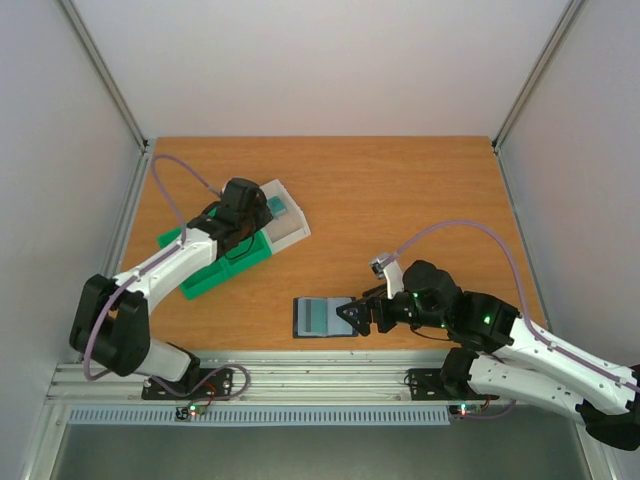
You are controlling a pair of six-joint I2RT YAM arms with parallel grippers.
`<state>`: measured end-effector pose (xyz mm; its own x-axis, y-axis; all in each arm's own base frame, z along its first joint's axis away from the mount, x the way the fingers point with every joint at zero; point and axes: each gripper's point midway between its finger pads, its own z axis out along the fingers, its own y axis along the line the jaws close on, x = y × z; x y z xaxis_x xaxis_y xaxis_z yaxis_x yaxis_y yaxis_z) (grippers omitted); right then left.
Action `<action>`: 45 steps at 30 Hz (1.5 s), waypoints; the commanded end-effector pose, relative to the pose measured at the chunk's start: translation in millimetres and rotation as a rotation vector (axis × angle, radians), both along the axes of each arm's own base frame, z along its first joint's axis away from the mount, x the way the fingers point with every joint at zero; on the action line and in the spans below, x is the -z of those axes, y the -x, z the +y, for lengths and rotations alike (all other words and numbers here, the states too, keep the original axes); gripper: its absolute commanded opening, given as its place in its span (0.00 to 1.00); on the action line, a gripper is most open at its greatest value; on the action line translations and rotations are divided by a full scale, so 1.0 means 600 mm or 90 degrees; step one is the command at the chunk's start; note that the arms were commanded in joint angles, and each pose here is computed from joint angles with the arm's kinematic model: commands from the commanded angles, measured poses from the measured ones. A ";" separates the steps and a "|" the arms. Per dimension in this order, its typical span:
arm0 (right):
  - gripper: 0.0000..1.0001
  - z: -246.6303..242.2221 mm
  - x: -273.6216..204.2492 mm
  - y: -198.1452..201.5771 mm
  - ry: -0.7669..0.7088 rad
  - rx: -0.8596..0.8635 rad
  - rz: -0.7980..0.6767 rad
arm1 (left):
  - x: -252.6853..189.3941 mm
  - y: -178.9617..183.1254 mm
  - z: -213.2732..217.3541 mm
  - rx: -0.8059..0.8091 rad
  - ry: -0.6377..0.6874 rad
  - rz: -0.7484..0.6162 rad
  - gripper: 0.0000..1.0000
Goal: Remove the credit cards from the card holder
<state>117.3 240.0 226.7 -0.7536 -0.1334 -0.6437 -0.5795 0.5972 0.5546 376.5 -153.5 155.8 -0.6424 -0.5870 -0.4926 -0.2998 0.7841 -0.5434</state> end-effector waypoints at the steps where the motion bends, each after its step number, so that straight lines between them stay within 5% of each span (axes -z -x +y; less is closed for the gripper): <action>1: 0.98 0.006 -0.010 -0.004 -0.008 0.002 0.000 | -0.038 -0.056 0.020 -0.100 0.025 -0.066 0.00; 45: 0.98 -0.002 -0.012 -0.004 0.011 0.016 0.013 | 0.081 -0.151 0.020 -0.155 0.017 -0.012 0.06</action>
<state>118.5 241.6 223.4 -0.7748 -0.1468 -0.6149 -0.5566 0.6195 0.5536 448.5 -144.7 96.8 -0.5205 -0.7325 -0.4388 -0.4834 0.6764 -0.5557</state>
